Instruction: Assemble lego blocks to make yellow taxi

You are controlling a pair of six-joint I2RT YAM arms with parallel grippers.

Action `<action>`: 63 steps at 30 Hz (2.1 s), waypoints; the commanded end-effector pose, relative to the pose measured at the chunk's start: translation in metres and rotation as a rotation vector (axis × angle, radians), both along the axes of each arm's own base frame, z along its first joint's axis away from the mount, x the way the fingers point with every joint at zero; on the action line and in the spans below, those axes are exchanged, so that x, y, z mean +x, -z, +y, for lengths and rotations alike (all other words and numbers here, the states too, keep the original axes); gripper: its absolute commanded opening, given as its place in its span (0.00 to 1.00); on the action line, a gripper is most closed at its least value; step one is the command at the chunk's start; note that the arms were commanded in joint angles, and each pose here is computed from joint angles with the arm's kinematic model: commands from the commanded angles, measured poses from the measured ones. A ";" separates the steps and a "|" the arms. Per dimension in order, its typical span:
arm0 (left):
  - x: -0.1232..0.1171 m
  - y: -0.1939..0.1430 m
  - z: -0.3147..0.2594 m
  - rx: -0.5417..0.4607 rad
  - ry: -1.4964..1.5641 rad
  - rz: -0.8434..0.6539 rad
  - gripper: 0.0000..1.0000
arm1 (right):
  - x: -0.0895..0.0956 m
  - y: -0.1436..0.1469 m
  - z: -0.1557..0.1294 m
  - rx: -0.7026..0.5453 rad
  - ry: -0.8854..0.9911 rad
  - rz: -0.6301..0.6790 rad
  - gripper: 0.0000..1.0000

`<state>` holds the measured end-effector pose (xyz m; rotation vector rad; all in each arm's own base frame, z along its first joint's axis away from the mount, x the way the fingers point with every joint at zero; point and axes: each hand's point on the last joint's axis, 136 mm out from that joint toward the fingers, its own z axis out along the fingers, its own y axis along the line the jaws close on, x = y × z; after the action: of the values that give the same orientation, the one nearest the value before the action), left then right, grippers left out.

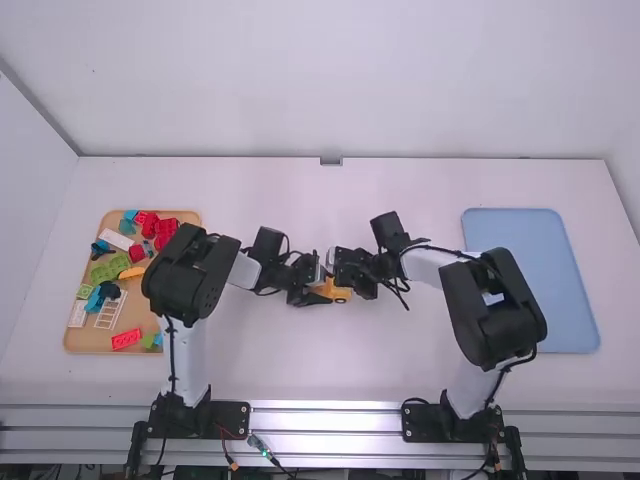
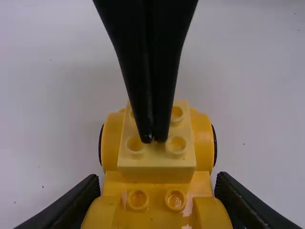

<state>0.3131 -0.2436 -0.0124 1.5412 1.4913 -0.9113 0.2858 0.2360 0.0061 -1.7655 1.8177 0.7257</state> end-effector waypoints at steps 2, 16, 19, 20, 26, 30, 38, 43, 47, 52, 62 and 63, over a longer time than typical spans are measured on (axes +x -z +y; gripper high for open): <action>-0.001 0.006 0.002 0.010 -0.011 0.030 0.44 | -0.009 0.051 -0.032 -0.233 0.044 0.020 0.00; -0.001 0.006 0.002 0.008 -0.011 0.027 0.44 | 0.008 0.007 -0.020 0.063 0.032 -0.006 0.00; -0.001 0.006 0.002 0.008 -0.011 0.027 0.44 | 0.017 -0.048 -0.012 0.297 0.001 -0.058 0.12; -0.001 0.006 0.002 0.009 -0.011 0.029 0.45 | 0.020 -0.065 -0.016 0.353 0.002 -0.075 0.54; -0.001 0.006 0.002 0.009 -0.011 0.029 0.49 | 0.043 -0.083 -0.051 0.355 0.170 -0.063 0.99; -0.001 0.006 0.002 0.008 -0.011 0.027 0.71 | 0.044 -0.081 -0.060 0.347 0.220 -0.021 0.99; 0.000 -0.004 0.003 -0.023 -0.019 0.055 0.99 | 0.036 -0.081 -0.052 0.350 0.145 -0.062 0.99; 0.014 -0.030 0.028 -0.022 -0.112 0.094 0.99 | 0.034 -0.077 -0.045 0.321 0.128 -0.070 0.99; 0.019 -0.058 0.061 -0.012 -0.207 0.135 0.99 | 0.039 -0.076 -0.045 0.309 0.141 -0.087 0.99; 0.028 -0.085 0.108 0.032 -0.383 0.182 0.99 | 0.049 -0.080 -0.045 0.318 0.181 -0.093 0.99; 0.057 -0.117 0.223 0.034 -1.123 0.497 0.99 | 0.070 -0.094 -0.044 0.351 0.232 -0.156 0.99; 0.058 -0.116 0.233 0.041 -1.188 0.508 0.99 | 0.071 -0.094 -0.043 0.353 0.231 -0.161 0.99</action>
<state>0.3664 -0.0394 0.1044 0.5238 2.2218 -0.5954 0.3567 0.1934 0.0982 -1.3420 1.6242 0.7255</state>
